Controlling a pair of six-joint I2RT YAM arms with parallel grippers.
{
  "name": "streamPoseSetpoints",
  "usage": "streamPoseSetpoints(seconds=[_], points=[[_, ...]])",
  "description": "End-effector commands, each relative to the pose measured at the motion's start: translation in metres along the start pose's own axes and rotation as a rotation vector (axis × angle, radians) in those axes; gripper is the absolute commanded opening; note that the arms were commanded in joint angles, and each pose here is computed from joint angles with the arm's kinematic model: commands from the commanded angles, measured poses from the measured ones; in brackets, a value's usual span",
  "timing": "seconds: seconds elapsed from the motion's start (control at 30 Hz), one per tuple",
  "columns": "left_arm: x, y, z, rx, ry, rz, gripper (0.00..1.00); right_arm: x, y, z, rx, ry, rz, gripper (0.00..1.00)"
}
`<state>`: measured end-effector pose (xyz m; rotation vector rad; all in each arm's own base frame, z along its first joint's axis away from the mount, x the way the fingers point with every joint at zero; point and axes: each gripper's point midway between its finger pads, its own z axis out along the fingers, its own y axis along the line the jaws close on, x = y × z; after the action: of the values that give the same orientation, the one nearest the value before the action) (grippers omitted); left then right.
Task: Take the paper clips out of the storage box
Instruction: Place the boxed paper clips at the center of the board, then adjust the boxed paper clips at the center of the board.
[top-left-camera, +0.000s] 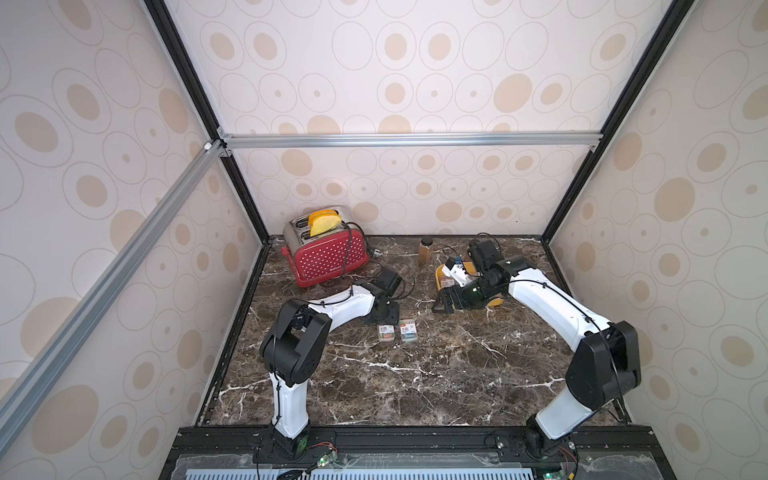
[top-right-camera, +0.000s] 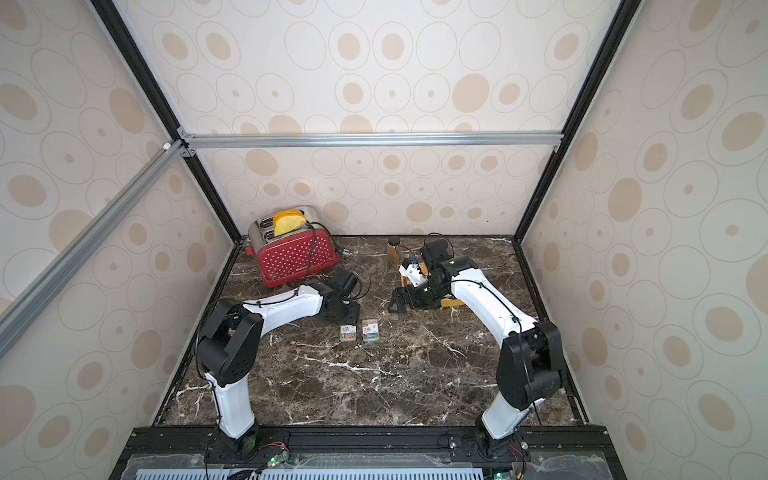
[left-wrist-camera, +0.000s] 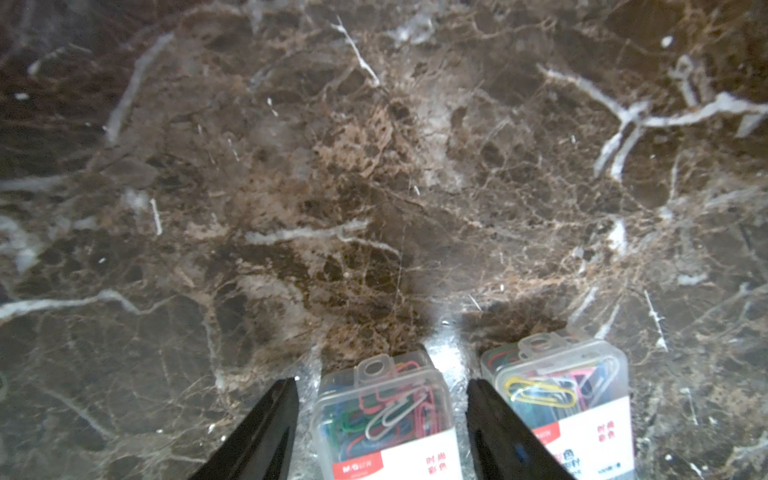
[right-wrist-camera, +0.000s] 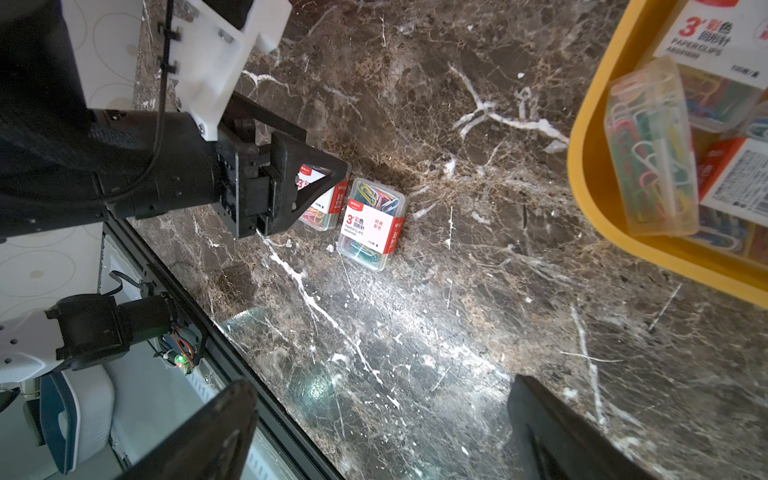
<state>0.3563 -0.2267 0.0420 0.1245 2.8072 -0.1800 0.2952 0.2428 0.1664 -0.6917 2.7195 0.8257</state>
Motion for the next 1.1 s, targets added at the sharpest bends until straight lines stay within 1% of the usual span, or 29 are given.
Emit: streamPoseSetpoints(seconds=[0.0, 0.1, 0.2, 0.27, 0.3, 0.33, 0.43, 0.5, 0.7, 0.83, 0.9, 1.07], points=[[-0.015, 0.000, -0.029, -0.004, -0.086, -0.011, 0.67, 0.000, -0.001, 0.005, -0.016, 0.009, -0.007, 1.00], [-0.017, 0.006, -0.044, -0.006, -0.126, -0.027, 0.65, -0.001, -0.001, 0.009, -0.023, 0.013, -0.008, 1.00], [-0.016, 0.010, -0.055, 0.024, -0.145, -0.054, 0.60, -0.002, -0.002, 0.015, -0.034, 0.020, -0.007, 1.00], [-0.012, 0.013, -0.057, 0.049, -0.136, -0.074, 0.51, -0.005, -0.004, 0.020, -0.040, 0.021, -0.005, 1.00], [-0.009, 0.015, -0.056, 0.055, -0.123, -0.084, 0.44, -0.005, -0.004, 0.023, -0.041, 0.026, -0.005, 0.99], [-0.006, 0.018, -0.055, 0.058, -0.111, -0.096, 0.39, -0.006, -0.005, 0.027, -0.043, 0.031, -0.003, 0.97], [0.004, 0.024, -0.051, 0.061, -0.087, -0.113, 0.29, -0.009, -0.006, 0.037, -0.051, 0.039, -0.001, 0.88], [0.010, 0.029, -0.047, 0.053, -0.068, -0.118, 0.26, -0.011, -0.007, 0.046, -0.053, 0.049, 0.000, 0.84], [0.023, 0.048, -0.036, 0.008, -0.022, -0.144, 0.19, -0.009, -0.006, 0.069, -0.058, 0.088, 0.005, 0.76], [0.024, 0.050, -0.029, -0.004, -0.018, -0.117, 0.15, -0.010, -0.004, 0.082, -0.070, 0.098, 0.010, 0.73], [0.028, 0.049, -0.020, -0.003, 0.011, -0.109, 0.12, -0.012, -0.001, 0.090, -0.089, 0.104, 0.020, 0.72], [0.034, 0.047, -0.005, 0.014, 0.026, -0.111, 0.11, -0.016, 0.006, 0.106, -0.109, 0.105, 0.015, 0.68]])
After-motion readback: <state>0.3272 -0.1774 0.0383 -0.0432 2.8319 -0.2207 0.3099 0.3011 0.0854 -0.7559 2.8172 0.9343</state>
